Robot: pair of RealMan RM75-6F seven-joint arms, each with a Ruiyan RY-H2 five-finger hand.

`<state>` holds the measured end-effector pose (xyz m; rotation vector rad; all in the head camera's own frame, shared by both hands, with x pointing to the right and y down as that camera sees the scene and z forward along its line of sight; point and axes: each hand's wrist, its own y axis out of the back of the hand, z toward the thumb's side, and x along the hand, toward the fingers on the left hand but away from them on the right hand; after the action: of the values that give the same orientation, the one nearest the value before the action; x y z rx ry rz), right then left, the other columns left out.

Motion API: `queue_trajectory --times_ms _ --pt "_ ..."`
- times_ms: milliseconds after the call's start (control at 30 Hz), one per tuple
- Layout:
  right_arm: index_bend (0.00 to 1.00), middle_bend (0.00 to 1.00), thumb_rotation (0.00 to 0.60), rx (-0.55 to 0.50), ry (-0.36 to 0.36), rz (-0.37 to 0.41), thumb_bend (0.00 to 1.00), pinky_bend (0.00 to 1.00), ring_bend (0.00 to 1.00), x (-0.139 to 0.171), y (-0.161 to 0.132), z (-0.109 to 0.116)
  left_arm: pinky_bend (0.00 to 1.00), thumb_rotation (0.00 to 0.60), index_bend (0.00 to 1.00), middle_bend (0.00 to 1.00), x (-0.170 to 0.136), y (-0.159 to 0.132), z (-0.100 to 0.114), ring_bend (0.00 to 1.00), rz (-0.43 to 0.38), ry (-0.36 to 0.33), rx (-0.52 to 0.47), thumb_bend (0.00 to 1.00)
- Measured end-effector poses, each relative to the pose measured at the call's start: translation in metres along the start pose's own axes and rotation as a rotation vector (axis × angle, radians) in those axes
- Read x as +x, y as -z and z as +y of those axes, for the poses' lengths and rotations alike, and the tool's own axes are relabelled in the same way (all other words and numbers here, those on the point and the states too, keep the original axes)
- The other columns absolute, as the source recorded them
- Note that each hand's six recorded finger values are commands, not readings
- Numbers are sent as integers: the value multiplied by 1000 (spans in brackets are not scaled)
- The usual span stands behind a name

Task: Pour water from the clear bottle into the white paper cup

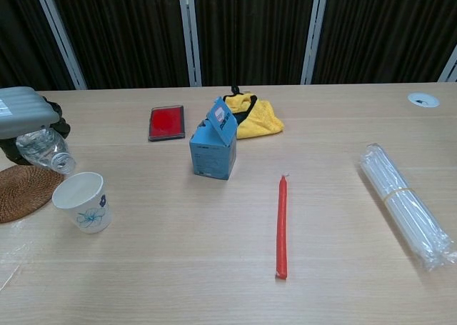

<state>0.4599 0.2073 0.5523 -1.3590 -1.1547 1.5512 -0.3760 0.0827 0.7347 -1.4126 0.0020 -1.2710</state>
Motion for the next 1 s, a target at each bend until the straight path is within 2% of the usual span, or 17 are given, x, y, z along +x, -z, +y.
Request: queue_trajectory --times_ms 133,600,800,1000 --pt "0 0 600 1 0 0 0 0 0 0 0 0 373 600 622 479 0 -4 0 277 -16 -13 41 523" --pt "0 0 600 2 0 -3 0 0 0 0 1 0 373 600 622 479 -1 -4 0 277 -19 -35 61 522" --pt "0 0 600 3 1 -4 0 0 0 0 1 0 373 600 622 480 -2 -2 2 278 -25 -57 110 521" --pt "0 0 600 4 0 -5 0 0 0 0 1 0 373 600 622 480 -2 -2 3 277 -29 -69 119 523"
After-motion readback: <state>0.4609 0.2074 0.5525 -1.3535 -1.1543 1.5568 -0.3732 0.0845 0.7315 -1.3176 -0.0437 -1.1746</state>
